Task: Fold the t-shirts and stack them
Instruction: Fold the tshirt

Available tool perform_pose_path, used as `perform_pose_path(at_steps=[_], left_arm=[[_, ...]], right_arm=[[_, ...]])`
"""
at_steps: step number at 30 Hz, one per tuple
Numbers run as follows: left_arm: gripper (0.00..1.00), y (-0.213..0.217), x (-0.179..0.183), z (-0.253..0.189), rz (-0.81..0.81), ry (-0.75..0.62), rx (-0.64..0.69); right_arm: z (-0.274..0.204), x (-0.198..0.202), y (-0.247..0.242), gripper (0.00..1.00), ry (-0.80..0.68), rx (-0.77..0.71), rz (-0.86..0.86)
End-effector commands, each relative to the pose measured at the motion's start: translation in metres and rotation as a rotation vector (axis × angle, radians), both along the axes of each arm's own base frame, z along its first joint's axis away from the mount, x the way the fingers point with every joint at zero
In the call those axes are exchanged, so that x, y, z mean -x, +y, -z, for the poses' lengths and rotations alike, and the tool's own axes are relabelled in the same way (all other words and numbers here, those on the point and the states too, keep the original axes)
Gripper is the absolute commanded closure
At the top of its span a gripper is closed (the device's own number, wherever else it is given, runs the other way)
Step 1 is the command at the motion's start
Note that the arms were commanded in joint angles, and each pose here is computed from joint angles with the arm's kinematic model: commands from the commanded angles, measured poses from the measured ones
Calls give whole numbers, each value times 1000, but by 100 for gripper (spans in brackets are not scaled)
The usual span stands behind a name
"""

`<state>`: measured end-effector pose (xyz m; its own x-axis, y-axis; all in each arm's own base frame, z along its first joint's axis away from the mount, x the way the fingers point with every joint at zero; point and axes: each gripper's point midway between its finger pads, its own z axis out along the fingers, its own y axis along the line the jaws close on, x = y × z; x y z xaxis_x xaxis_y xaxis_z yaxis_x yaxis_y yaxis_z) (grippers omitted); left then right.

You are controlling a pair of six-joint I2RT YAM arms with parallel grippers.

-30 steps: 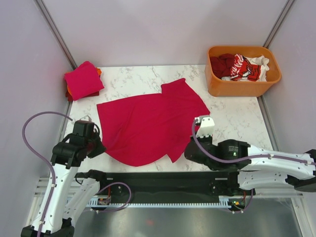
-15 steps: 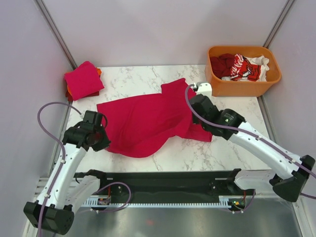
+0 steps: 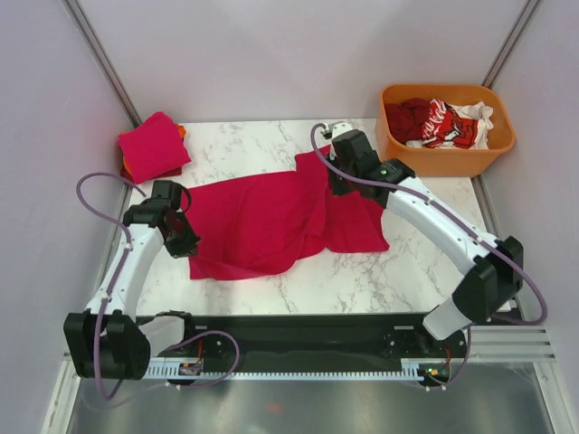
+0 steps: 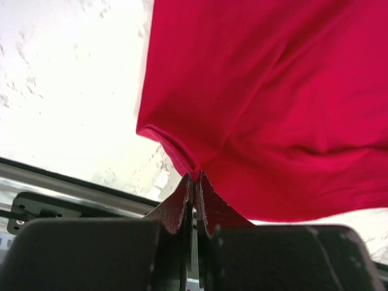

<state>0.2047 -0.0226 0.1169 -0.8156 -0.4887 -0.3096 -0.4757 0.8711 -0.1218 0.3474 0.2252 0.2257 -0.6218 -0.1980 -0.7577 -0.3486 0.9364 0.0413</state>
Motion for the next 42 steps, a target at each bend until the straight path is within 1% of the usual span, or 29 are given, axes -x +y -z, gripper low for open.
perform_pose_path(at_steps=[1, 2, 3, 4, 6, 8, 9, 11, 14, 17, 21, 24, 28, 33, 36, 41, 42], left_arm=[[96, 6, -32, -12, 43, -73, 17], [96, 6, -34, -4, 52, -43, 15], [96, 13, -39, -2, 26, -42, 22], [97, 17, -40, 4, 15, -27, 22], [98, 21, -44, 16, 2, 14, 24], [98, 25, -50, 20, -14, 22, 25], [98, 27, -52, 24, -20, 31, 23], [98, 33, -58, 33, -33, 61, 15], [98, 33, -67, 41, -32, 83, 29], [98, 38, -72, 41, -40, 84, 3], [98, 55, -71, 42, -73, 88, -55], [98, 60, -66, 44, -83, 97, -82], [98, 65, -64, 47, -95, 110, -103], [98, 53, -72, 53, -64, 100, -37], [98, 55, -75, 56, -63, 101, -43], [98, 63, -79, 58, -71, 100, -86], [98, 63, -82, 56, -71, 92, -84]], right_arm=[[-4, -24, 17, 100, 2, -48, -75], [8, -29, 21, 100, 30, -44, -82], [7, -36, 23, 100, 27, -51, -83], [20, -41, 27, 100, 53, -37, -91], [24, -52, 29, 100, 55, -28, -84], [45, -64, 29, 100, 86, 1, -69], [45, -71, 27, 100, 82, 2, -61], [64, -81, 26, 100, 109, 21, -47], [76, -93, 24, 100, 123, 25, -30], [81, -108, 9, 100, 107, 54, 40], [79, -127, -29, 100, 81, 110, 168], [82, -129, -45, 100, 79, 153, 199], [87, -129, -39, 100, 83, 151, 150], [86, -129, -16, 100, 102, 62, 59], [90, -127, -9, 100, 117, 38, 34], [103, -131, -23, 100, 121, 99, 100], [104, -132, -23, 98, 120, 99, 99]])
